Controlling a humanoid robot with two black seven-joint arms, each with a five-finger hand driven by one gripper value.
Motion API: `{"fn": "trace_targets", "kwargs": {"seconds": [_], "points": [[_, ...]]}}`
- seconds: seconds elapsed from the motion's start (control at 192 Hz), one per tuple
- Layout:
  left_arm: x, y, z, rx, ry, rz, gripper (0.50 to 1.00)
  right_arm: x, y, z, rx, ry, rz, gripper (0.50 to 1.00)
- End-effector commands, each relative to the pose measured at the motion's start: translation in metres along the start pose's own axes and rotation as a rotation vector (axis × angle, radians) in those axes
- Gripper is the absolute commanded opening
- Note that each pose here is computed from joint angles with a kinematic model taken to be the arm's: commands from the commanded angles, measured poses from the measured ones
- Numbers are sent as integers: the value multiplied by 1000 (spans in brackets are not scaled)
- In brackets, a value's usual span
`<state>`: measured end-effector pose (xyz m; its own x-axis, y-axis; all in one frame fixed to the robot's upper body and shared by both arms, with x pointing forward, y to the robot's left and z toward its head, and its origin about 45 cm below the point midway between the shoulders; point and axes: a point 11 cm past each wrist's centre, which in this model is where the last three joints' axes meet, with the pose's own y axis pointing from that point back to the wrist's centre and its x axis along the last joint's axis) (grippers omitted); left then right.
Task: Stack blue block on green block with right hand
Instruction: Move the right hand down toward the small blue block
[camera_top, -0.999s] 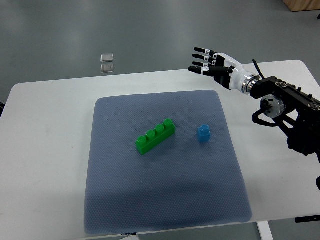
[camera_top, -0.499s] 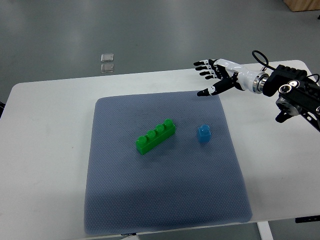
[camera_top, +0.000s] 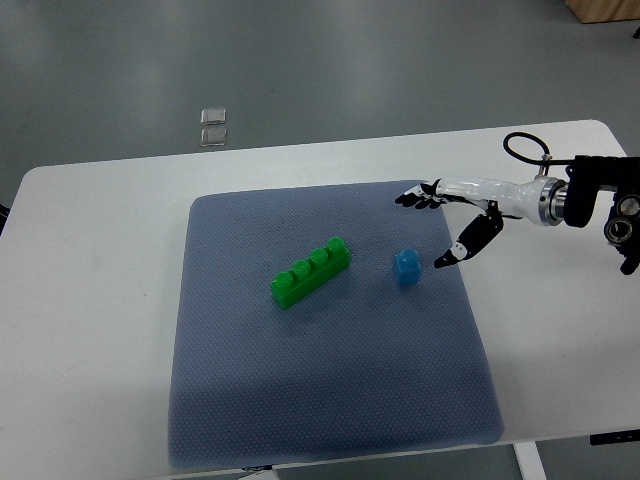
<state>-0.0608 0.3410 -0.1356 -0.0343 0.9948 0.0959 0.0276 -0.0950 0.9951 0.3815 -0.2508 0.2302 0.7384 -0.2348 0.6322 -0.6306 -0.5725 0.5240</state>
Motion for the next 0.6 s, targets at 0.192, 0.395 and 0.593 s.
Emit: {"fn": "trace_targets", "kwargs": {"seconds": [0.192,0.395,0.593], "points": [[0,0,0,0,0,0,1000,-24,-18,-7,-14,100,34,915],[0,0,0,0,0,0,1000,-38,-32,-11,-27,170,41,911],[0,0,0,0,0,0,1000,-39,-33,-8,-36,189,39,891]]}}
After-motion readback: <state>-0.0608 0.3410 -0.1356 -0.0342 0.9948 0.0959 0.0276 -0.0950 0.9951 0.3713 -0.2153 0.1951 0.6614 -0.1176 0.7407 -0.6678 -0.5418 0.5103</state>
